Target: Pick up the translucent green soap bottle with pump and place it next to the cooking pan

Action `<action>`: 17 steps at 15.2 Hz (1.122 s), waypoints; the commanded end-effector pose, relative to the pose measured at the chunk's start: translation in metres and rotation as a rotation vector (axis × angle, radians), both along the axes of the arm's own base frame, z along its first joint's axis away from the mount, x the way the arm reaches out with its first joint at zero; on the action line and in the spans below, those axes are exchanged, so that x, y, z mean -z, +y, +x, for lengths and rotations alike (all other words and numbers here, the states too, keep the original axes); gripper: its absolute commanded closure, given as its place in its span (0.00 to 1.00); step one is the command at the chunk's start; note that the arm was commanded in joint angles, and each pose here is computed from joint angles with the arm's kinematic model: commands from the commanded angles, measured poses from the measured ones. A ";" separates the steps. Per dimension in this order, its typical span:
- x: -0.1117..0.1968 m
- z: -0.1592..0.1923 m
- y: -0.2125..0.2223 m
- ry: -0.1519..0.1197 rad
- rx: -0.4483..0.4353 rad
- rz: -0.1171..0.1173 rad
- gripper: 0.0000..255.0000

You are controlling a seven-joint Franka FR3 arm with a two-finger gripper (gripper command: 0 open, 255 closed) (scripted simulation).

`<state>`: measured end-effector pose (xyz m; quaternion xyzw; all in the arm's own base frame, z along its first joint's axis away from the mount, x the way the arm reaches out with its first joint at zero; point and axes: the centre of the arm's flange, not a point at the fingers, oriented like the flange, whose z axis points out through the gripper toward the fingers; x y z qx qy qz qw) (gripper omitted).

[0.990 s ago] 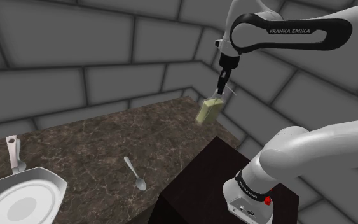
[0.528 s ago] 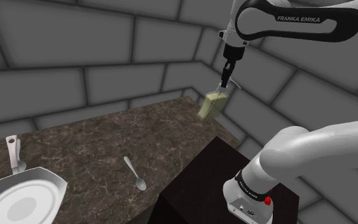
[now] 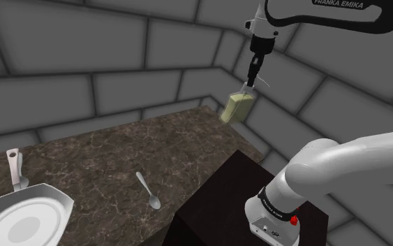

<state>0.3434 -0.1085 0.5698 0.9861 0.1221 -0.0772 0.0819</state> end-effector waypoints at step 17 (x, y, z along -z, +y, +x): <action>-0.008 0.018 0.211 0.000 0.000 0.000 1.00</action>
